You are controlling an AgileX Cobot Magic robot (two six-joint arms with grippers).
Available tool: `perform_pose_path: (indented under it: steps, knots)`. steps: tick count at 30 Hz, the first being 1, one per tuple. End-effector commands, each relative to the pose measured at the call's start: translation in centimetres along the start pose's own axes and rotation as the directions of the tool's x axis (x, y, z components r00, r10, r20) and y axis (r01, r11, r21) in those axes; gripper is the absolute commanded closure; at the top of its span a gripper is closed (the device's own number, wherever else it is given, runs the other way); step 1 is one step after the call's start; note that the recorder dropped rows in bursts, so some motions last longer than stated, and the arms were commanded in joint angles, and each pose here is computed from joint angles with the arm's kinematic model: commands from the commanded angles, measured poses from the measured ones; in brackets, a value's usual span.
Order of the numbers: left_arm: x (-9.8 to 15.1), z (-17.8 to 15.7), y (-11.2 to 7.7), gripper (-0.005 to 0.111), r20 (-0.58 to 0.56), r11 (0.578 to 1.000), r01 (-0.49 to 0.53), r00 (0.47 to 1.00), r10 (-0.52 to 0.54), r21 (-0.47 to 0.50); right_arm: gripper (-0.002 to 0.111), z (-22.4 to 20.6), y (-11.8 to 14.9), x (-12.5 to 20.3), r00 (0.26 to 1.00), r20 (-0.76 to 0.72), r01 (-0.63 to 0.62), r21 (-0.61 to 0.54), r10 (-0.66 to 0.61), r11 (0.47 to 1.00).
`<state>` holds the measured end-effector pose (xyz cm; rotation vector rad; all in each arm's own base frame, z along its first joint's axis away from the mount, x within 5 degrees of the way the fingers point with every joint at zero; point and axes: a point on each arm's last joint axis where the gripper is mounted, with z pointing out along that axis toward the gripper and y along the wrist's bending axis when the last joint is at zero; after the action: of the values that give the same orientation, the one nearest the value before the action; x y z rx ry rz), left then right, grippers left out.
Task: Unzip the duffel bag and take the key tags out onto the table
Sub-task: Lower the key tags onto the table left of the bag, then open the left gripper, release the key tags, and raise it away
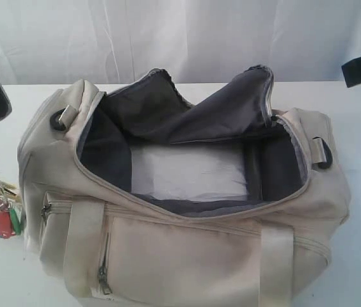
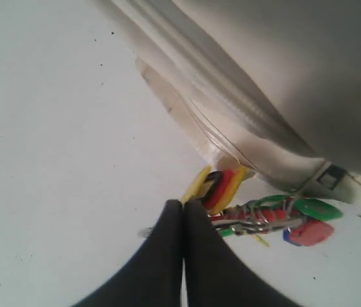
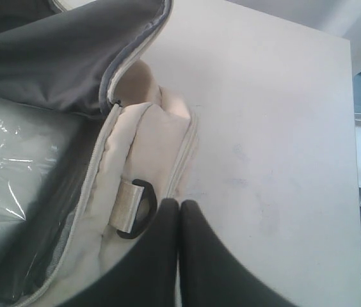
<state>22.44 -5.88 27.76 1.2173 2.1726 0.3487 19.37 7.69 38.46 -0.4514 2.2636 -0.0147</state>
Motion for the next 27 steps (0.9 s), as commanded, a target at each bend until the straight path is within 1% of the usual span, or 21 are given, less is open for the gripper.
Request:
perform_pose_path:
  steps: [1, 4, 9, 14, 19, 23, 27]
  knots:
    - [0.5, 0.5, -0.5, 0.107, 0.015, 1.000, -0.019, 1.000, 0.019, -0.010, 0.108, -0.1, 0.0, 0.2, 1.000, -0.001, -0.001, 0.002, 0.001, 1.000]
    - [0.6, 0.7, -0.6, 0.107, 0.024, 1.000, -0.020, 0.999, 0.021, -0.013, 0.108, -0.1, 0.0, 0.2, 1.000, -0.001, -0.001, 0.002, 0.001, 1.000]
    - [0.6, 1.8, -0.8, 0.107, -0.004, 1.000, -0.019, 1.000, 0.019, 0.016, 0.108, -0.1, 0.0, 0.2, 1.000, -0.001, -0.001, 0.002, 0.001, 1.000]
    - [0.5, 3.5, -1.1, 0.107, -0.033, 0.998, 0.050, 0.998, -0.048, 0.048, 0.108, -0.1, 0.0, 0.2, 1.000, -0.001, -0.001, 0.002, 0.001, 1.000]
    - [0.5, 5.0, -1.4, 0.107, -0.062, 0.996, 0.054, 0.997, -0.049, 0.077, 0.108, -0.1, 0.0, 0.2, 1.000, -0.001, -0.001, 0.002, 0.001, 1.000]
    - [0.4, 5.8, -1.6, 0.107, -0.066, 0.993, 0.067, 0.996, -0.061, 0.094, 0.108, -0.1, 0.0, 0.2, 1.000, -0.001, -0.001, 0.002, 0.001, 1.000]
    - [0.3, 6.3, -1.6, 0.107, -0.053, 0.994, 0.065, 0.997, -0.061, 0.090, 0.108, -0.1, 0.0, 0.2, 1.000, -0.001, -0.001, 0.002, 0.001, 1.000]
